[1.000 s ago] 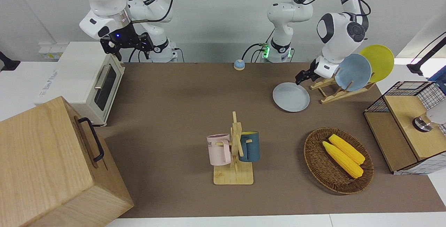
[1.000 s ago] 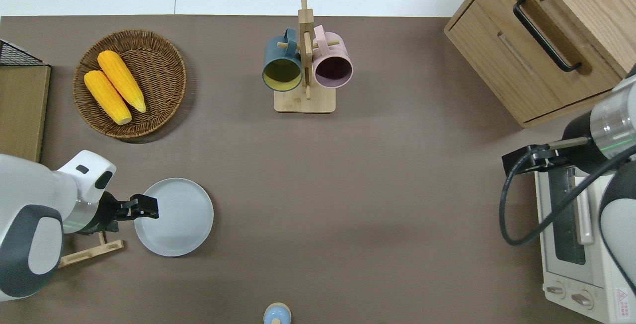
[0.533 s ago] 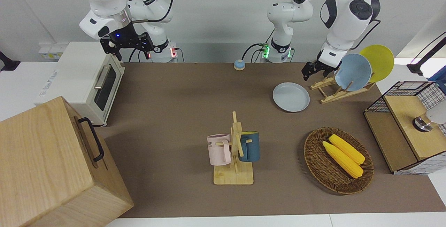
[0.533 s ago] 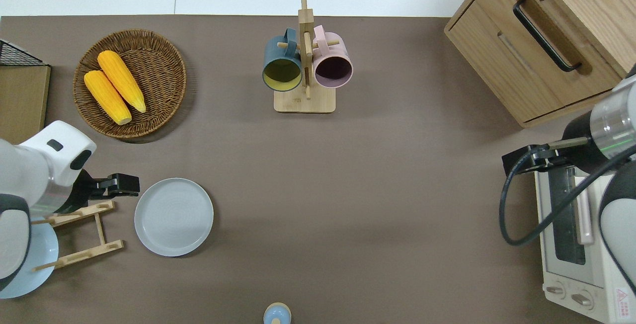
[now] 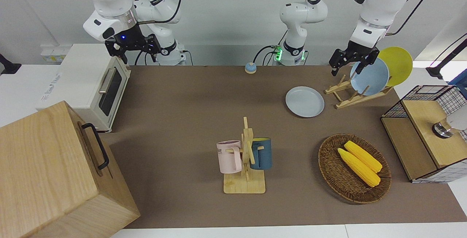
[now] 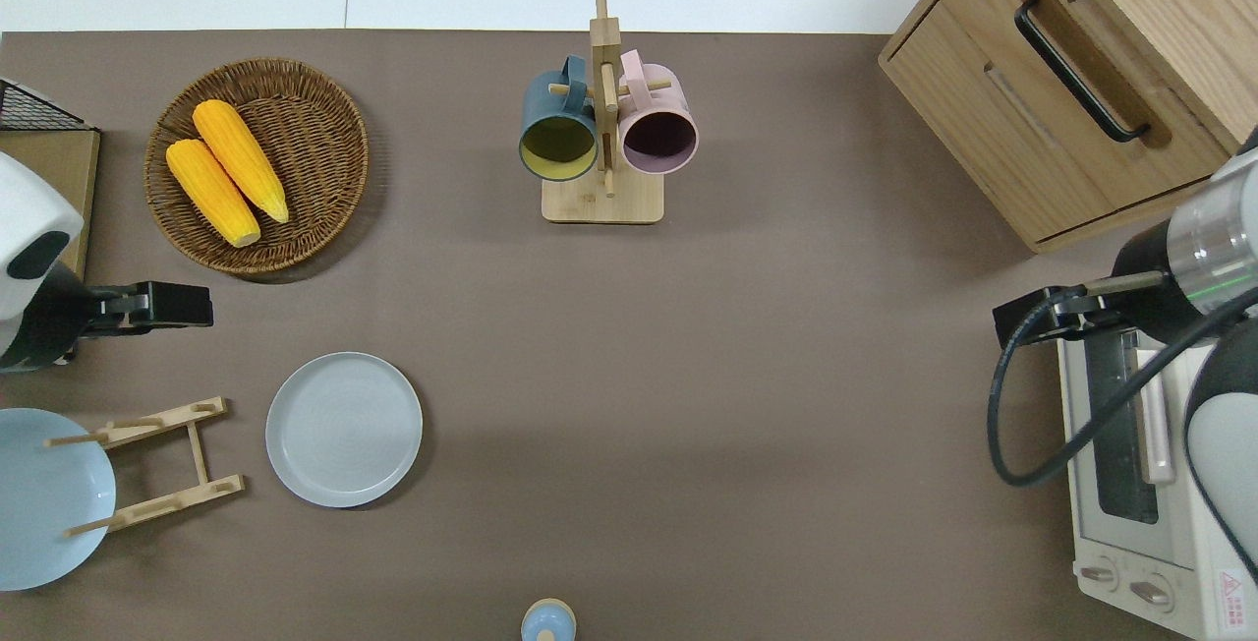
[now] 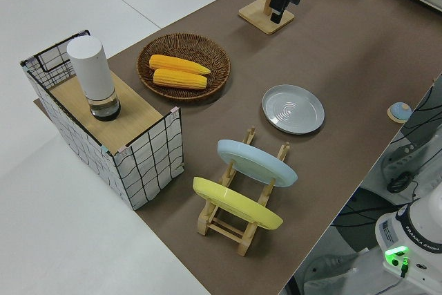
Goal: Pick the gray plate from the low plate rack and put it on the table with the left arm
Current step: 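Open the left gripper and withdraw it away from the plate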
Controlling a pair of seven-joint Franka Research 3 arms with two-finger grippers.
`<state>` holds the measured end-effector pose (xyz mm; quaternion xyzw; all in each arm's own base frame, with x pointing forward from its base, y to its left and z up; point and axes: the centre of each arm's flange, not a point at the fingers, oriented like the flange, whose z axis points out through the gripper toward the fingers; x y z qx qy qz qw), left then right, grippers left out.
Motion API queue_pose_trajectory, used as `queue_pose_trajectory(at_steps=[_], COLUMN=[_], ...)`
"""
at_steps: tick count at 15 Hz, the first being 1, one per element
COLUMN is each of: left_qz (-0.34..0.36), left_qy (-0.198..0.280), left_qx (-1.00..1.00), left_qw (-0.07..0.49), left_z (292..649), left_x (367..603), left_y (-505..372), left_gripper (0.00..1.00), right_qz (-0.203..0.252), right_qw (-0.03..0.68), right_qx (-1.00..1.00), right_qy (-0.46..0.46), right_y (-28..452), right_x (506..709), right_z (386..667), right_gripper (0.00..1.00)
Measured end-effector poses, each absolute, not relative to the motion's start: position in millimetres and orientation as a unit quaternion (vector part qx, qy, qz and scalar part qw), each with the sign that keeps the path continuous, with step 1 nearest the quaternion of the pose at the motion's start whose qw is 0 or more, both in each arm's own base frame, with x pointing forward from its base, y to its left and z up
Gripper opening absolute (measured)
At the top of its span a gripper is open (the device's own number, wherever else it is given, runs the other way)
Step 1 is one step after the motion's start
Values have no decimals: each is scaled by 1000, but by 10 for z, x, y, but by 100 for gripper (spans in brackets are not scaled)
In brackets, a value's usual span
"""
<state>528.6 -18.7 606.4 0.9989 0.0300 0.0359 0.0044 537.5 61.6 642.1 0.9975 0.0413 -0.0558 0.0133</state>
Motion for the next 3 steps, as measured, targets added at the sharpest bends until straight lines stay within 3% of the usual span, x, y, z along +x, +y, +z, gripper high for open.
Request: queue_pose_trajectory(at_steps=[3], left_qz=[36], left_qy=[22], left_qx=[999], left_qw=[4], left_z=[6118], left_x=[5285], left_y=[-151], left_gripper=[100], right_qz=[-56], right_qw=[13], right_qx=[997], right_qy=[41], right_y=[616], right_x=[5375], right_z=[6421], right_gripper=[99])
